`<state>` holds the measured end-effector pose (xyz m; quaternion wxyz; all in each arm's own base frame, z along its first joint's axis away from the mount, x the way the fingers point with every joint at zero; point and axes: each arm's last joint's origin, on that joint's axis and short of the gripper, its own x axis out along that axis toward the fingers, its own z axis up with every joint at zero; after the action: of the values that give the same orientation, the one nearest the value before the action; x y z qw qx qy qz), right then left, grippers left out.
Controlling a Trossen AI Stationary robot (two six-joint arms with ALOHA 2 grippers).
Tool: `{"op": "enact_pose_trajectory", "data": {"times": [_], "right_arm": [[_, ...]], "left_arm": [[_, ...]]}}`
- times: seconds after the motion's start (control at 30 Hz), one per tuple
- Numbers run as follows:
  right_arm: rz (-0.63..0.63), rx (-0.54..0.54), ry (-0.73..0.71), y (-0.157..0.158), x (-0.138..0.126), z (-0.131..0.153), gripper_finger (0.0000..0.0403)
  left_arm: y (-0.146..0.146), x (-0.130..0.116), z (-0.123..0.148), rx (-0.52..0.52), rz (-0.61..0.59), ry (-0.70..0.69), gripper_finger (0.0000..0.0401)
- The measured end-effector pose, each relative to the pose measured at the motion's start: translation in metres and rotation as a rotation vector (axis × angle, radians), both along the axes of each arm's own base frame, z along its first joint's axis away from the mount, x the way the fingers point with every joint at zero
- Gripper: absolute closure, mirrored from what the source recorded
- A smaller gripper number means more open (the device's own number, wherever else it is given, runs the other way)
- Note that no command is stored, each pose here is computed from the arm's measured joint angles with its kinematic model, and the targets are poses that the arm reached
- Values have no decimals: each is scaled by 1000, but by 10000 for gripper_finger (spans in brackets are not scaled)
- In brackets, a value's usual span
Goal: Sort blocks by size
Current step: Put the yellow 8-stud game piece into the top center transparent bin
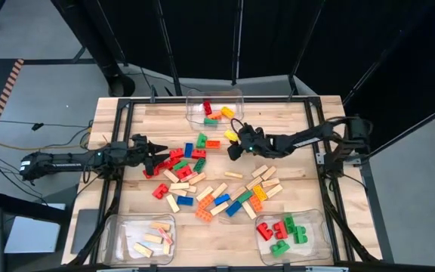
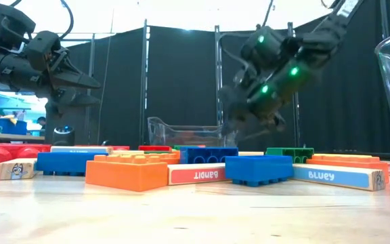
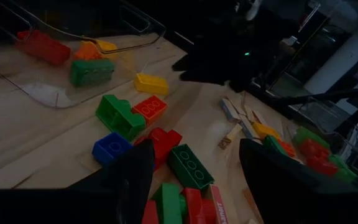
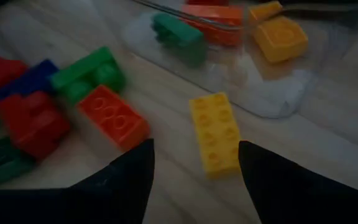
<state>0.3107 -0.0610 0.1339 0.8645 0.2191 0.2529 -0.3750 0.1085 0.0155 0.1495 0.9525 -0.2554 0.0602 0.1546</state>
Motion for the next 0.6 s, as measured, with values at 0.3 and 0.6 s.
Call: {"op": "enact_pose_trajectory", "data": {"times": [0.3,0.6], "right_arm": [[17,-76,29,-8,11,-18,71],[14,-38,129,-18,3,-27,64]], "left_arm": [[0,0,0,0,0,0,156],[0,0,0,3,9,0,156]]}}
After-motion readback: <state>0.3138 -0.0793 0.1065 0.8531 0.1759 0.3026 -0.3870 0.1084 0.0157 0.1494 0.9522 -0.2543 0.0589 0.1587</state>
